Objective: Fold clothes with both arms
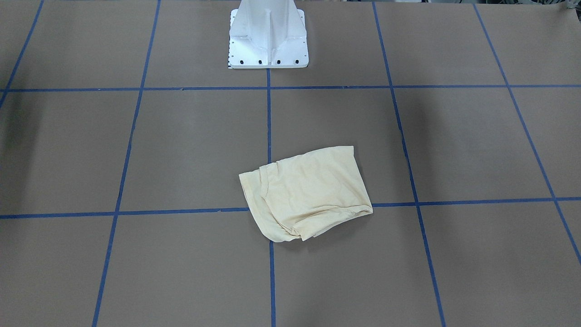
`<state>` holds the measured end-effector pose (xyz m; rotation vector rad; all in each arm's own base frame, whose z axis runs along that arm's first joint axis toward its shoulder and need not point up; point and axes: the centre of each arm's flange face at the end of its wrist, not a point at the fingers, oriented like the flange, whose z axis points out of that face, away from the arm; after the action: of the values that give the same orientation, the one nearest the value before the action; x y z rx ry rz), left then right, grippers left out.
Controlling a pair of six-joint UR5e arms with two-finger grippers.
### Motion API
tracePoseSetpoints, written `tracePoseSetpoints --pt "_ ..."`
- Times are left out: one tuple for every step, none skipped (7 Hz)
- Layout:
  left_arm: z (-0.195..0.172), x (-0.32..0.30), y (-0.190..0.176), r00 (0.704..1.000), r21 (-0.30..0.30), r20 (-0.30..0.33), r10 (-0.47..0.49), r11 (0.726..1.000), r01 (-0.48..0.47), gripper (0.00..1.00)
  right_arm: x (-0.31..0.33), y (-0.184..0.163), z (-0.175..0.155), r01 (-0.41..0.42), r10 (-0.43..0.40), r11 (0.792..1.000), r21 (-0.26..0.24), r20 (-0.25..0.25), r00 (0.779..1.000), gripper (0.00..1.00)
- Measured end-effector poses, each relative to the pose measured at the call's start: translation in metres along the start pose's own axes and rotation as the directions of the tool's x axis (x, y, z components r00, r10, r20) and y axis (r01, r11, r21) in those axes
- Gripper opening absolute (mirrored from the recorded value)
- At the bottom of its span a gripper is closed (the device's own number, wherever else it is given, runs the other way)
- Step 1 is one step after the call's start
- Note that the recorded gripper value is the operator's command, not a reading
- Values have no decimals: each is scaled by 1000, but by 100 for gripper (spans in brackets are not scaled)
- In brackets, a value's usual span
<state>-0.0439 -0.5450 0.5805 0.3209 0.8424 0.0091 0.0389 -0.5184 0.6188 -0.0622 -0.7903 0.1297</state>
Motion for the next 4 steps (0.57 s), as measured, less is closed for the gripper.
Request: tracePoseSetpoints --pt "1 0 0 1000 0 0 2 1000 -2 100 1 -1 -2 19 -19 1000 4 -7 1000 100" --pt "1 0 -1 1000 1 1 3 1000 -3 100 3 -1 -3 64 -64 998 7 -22 998 100" --pt "1 1 -1 1000 1 0 4 1000 -4 100 6 -2 -4 111 -110 994 9 -51 993 100" --pt "1 1 -1 1000 1 -1 5 1000 -5 100 9 -2 -4 135 -134 991 9 -73 988 100"
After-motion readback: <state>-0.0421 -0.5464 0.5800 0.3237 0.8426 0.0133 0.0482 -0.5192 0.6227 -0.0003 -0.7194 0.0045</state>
